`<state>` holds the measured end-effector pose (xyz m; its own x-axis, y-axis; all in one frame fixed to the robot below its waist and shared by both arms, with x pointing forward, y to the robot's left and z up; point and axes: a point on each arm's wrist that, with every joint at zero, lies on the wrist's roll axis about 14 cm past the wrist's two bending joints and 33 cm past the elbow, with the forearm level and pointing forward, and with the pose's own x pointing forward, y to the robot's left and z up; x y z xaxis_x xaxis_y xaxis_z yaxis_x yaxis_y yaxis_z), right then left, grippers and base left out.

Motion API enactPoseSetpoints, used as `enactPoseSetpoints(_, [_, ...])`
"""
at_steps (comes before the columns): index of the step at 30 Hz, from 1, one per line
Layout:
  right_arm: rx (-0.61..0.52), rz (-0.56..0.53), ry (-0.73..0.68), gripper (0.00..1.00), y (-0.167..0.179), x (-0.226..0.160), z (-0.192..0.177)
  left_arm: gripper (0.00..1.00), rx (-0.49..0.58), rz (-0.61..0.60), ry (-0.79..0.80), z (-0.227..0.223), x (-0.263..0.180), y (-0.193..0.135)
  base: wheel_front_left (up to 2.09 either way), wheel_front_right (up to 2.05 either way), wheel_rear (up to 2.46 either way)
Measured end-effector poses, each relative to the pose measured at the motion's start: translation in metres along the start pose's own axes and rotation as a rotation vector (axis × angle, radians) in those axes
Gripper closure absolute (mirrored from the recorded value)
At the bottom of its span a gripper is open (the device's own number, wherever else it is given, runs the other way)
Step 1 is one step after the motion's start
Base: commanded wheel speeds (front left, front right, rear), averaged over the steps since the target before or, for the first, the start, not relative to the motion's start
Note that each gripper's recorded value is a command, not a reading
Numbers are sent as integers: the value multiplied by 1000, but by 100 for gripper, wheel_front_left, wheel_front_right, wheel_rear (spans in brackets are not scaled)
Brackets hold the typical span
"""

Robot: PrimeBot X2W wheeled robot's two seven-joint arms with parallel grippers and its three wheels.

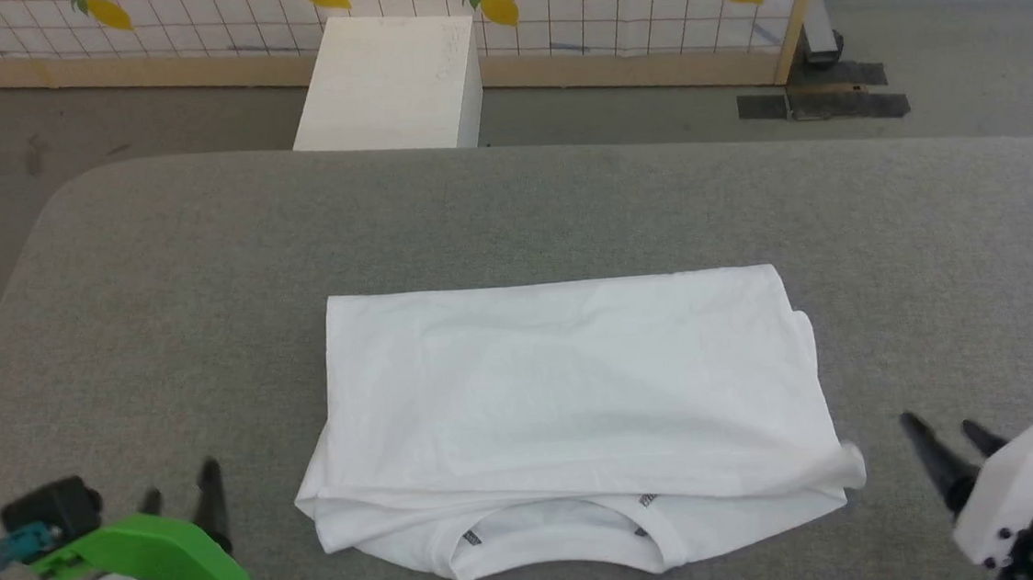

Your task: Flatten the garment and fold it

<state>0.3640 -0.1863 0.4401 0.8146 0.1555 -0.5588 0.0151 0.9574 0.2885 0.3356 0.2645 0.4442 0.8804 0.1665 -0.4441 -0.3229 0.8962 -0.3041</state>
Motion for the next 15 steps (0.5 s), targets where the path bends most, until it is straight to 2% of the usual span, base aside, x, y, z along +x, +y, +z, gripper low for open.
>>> enactPoseSetpoints(3, [-9,-13,-63,0,-4,-11,24,0,14,-23,-201,47,-7,-5,0,0,0])
enactPoseSetpoints(4, [-11,-14,-69,0,-4,-13,29,0,48,-31,-271,60,-10,-6,0,0,0])
enactPoseSetpoints(8, [-69,-20,-23,0,1,-11,33,0,149,-119,-520,103,-22,-31,0,0,0])
enactPoseSetpoints(12, [-176,-11,78,0,14,10,32,0,286,-198,-624,117,-21,-60,0,0,0])
enactPoseSetpoints(15, [-247,-19,162,0,20,31,25,0,344,-249,-679,124,-20,-82,0,0,0])
